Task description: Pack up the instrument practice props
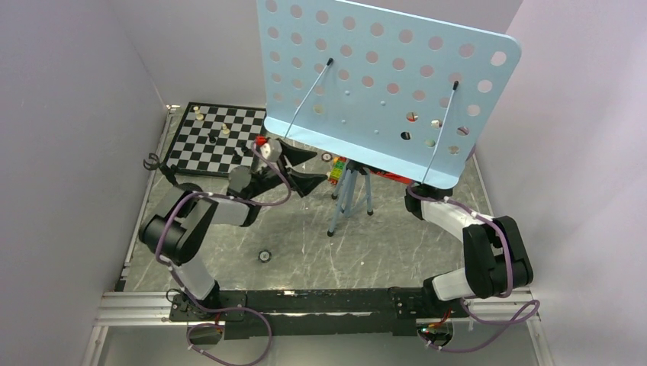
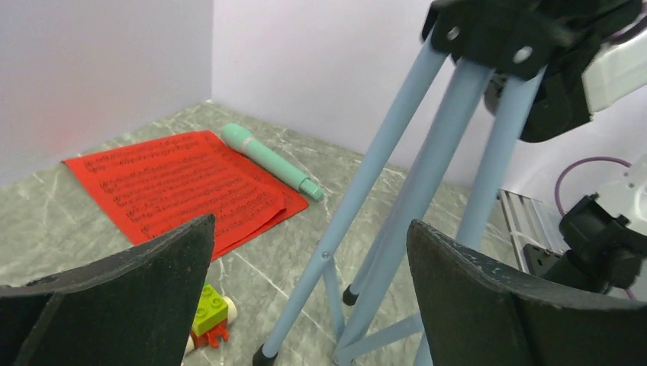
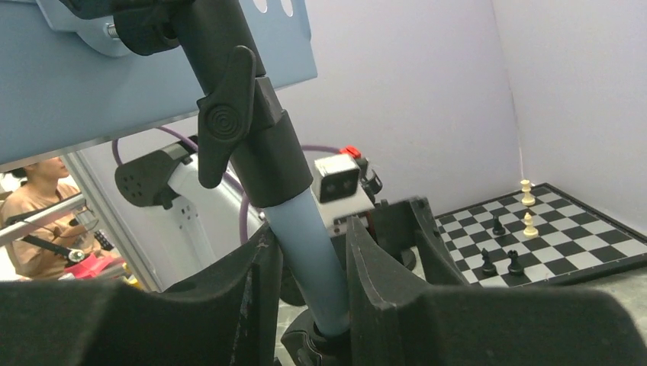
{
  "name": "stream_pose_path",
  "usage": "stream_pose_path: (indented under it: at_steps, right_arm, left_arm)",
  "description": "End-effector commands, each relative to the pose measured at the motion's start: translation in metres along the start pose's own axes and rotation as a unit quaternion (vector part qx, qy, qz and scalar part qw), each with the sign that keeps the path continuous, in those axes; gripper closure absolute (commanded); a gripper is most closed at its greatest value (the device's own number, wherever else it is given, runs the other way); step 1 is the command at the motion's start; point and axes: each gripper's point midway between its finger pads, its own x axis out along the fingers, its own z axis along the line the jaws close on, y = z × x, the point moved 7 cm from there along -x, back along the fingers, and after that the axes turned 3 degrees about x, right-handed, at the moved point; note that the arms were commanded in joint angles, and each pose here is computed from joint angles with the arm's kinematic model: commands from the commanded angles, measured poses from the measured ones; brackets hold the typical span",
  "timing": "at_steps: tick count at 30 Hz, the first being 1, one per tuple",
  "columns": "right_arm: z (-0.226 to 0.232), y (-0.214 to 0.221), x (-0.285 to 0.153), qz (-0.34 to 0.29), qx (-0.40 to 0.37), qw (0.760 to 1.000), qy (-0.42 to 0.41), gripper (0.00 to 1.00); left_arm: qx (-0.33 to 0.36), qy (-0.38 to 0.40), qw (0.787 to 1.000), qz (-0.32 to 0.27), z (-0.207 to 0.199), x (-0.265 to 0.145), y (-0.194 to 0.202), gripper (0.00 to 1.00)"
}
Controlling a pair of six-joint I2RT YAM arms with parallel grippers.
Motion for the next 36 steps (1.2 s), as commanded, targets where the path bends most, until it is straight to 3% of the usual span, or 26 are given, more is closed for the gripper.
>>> stream_pose_path:
  at_steps: [1, 6, 12, 25, 36]
  right_arm:
    - [-0.013, 0.085, -0.052, 0.152, 0.192, 0.969, 0.039, 1.00]
    - [-0.013, 0.084, -0.052, 0.148, 0.197, 0.969, 0.031, 1.00]
    - [-0.012, 0.084, -0.050, 0.150, 0.198, 0.968, 0.027, 1.00]
    - [-0.009, 0.087, -0.047, 0.167, 0.186, 0.968, 0.034, 1.00]
    - [-0.009, 0.088, -0.044, 0.171, 0.187, 0.967, 0.027, 1.00]
  left_arm:
    - [0.033, 0.083, 0.996, -0.003, -0.021, -0.010, -0.043, 0.01]
    - [-0.009, 0.187, 0.982, 0.027, -0.037, -0.018, -0.047, 0.01]
    - [0.000, 0.216, 0.976, 0.014, -0.044, 0.006, -0.046, 0.01]
    - [0.012, 0.197, 0.980, 0.016, -0.029, 0.056, -0.018, 0.01]
    - [-0.014, 0.239, 0.969, 0.055, -0.037, 0.081, 0.018, 0.01]
